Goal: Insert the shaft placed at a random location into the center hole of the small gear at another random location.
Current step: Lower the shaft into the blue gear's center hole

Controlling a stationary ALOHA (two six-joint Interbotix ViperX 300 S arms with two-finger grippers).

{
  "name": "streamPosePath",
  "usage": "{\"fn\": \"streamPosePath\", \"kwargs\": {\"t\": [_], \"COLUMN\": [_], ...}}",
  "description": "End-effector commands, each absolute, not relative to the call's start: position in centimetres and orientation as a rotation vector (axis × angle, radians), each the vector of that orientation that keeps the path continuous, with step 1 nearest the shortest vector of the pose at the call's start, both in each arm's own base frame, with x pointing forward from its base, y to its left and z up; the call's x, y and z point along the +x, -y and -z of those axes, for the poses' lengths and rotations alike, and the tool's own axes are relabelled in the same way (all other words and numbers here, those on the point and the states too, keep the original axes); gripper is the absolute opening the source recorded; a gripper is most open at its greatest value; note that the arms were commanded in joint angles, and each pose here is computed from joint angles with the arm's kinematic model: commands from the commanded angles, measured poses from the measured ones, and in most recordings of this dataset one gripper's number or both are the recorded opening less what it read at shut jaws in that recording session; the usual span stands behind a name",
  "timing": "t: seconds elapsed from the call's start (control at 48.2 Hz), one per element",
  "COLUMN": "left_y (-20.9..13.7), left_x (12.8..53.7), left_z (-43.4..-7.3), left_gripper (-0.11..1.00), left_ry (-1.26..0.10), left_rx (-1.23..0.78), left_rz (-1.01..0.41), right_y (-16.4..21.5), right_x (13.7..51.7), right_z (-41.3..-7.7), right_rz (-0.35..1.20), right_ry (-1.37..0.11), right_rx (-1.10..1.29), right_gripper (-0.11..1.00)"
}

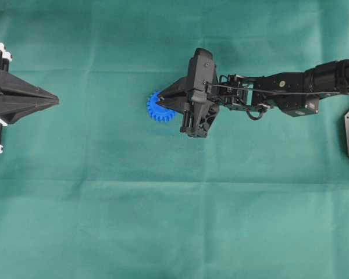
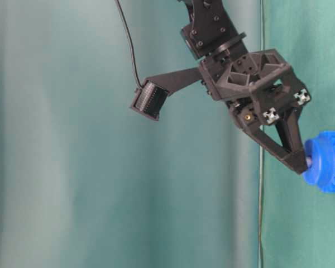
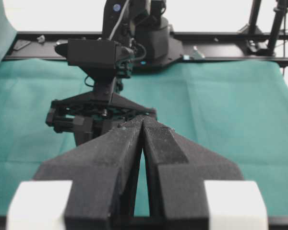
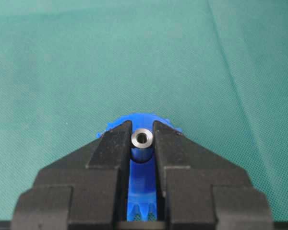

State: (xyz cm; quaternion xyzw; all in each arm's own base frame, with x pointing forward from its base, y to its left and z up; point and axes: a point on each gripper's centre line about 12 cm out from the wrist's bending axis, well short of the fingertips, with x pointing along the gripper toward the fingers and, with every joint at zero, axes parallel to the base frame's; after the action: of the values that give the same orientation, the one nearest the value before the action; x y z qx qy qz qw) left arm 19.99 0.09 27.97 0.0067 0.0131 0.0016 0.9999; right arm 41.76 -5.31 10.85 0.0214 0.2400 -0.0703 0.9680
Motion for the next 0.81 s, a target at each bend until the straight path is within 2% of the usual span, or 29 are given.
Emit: {"fn": "streamPosePath", "kwargs": {"t": [0.0, 0.789], "left_y": [-0.12, -0.46], "left_x": [20.24, 20.23], "left_z": [-28.62, -28.62], "left_gripper": [0.0, 0.0], "left_ry": [-0.011, -0.011], "left_rx": [0.017, 0.016], "left_rz": [-0.005, -0.021], "right_y": [5.28, 5.07], "right_x": [42.43, 42.43], "right_z": [-12.05, -11.44], "right_rz": [0.141, 0.136], "right_ry": [-0.439, -0.462], "right_rx": [0.043, 0.043], "right_gripper": [0.14, 0.15]}}
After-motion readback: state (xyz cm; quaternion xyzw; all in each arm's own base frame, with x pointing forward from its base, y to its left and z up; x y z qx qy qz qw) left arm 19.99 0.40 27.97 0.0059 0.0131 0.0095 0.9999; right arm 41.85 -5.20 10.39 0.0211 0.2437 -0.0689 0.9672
